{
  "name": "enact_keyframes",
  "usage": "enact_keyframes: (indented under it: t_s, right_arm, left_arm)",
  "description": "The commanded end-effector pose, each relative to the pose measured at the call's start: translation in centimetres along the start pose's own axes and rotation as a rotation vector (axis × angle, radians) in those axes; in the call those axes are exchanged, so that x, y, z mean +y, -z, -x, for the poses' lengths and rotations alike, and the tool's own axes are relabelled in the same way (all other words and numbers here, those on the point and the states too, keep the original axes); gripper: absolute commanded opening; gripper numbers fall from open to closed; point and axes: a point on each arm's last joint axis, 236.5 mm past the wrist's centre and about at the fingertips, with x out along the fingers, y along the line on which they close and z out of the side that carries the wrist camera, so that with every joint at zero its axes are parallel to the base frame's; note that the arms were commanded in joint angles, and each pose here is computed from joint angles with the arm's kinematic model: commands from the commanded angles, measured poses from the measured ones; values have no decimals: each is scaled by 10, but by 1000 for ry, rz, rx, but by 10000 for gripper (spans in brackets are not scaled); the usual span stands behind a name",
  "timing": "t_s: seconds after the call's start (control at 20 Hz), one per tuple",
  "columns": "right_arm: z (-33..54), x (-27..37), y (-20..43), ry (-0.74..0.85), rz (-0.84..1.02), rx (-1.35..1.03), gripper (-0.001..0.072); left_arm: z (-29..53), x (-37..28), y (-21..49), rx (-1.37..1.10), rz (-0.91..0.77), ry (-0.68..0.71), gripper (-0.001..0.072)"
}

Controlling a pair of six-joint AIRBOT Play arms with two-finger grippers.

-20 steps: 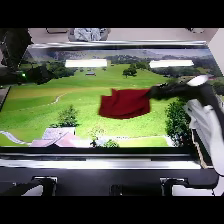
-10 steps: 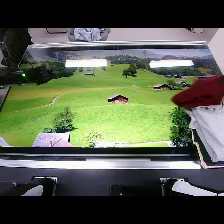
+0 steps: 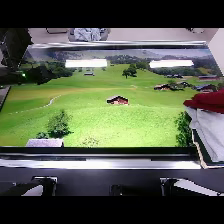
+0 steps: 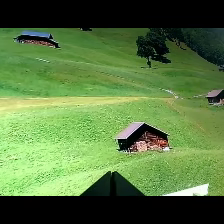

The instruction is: Fold the shirts.

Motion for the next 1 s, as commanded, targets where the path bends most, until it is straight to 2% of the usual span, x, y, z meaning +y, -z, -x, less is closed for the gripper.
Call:
enact_keyframes:
  t_s: [0.0, 0.15, 0.35, 0.4, 0.45, 0.5, 0.55, 0.65, 0.75, 0.85, 0.95]
  right_arm:
    - [12, -40, 22, 134, -90, 66, 42]
    - [15, -85, 81, 342, -83, 307, 44]
    - [11, -126, 176, 482, -147, 574, 45]
    - [6, -134, 196, 508, -157, 609, 77]
    - [1, -142, 210, 531, -150, 626, 301]
    - [-8, -145, 217, 521, -129, 626, 666]
    - [-14, -148, 214, 508, -82, 613, 695]
    - [-17, -152, 165, 518, 53, 448, 699]
    - [0, -140, 71, 574, 218, 154, 698]
    - [20, -72, -32, 589, 473, -161, 693]
    - [3, 28, -74, 487, 693, -312, 691]
  left_arm:
    - [1, 0, 0, -1, -3, 0, 27]
    - [1, -1, 0, 0, -10, 2, 27]
    - [1, -2, 3, 12, -9, 6, 27]
    - [1, -3, 3, 12, -7, 9, 27]
    - [1, -5, 3, 11, -3, 18, 27]
    - [1, -8, 2, 8, 4, 31, 28]
    - [2, -12, 1, 3, 9, 45, 28]
    - [11, -21, -11, -27, -10, 59, 27]
    - [30, -36, -39, -105, -95, 57, 26]
    - [50, -27, -70, -187, -204, -93, 25]
    - [57, 7, -81, -191, -244, -345, 25]
